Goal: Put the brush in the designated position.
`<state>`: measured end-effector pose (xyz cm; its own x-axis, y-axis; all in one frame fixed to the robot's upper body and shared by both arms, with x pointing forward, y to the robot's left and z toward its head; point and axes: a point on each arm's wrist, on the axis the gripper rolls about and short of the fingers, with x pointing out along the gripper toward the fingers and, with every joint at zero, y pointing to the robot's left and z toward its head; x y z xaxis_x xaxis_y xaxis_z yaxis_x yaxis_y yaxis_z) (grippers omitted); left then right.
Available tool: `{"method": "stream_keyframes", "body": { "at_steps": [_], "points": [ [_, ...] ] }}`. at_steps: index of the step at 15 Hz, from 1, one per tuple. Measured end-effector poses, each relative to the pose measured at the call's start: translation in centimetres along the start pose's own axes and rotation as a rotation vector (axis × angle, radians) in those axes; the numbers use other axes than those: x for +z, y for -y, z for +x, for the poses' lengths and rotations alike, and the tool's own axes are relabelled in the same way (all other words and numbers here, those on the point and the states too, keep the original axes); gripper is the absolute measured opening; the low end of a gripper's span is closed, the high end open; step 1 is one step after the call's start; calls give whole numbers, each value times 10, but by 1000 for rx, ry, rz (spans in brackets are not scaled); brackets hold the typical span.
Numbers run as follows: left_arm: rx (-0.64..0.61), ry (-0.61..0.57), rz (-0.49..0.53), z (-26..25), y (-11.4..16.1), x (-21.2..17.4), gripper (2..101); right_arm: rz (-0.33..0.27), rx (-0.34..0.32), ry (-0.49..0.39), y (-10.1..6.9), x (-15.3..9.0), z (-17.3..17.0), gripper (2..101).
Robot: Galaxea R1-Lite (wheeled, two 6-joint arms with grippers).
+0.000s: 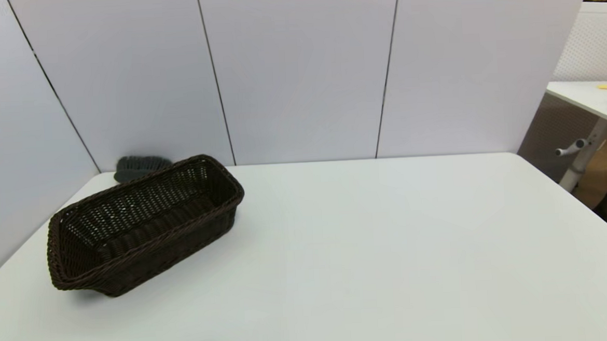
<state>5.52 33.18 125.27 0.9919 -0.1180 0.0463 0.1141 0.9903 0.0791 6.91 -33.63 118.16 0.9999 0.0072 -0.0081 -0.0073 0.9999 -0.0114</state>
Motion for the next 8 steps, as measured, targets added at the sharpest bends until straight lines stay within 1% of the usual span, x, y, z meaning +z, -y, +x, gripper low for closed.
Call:
{"method": "stream_keyframes", "body": {
  "at_steps": [2, 4, 6, 8],
  "points": [
    [5, -25, 2, 0, 2, -28, 978, 0, 0, 0, 0, 0, 0, 974],
    [8, -31, 1, 5, 3, -48, 978, 0, 0, 0, 0, 0, 0, 974],
    [30, 5, -2, 8, 3, -57, 978, 0, 0, 0, 0, 0, 0, 974],
    [81, -38, -2, 10, 3, -67, 978, 0, 0, 0, 0, 0, 0, 973]
  ]
}}
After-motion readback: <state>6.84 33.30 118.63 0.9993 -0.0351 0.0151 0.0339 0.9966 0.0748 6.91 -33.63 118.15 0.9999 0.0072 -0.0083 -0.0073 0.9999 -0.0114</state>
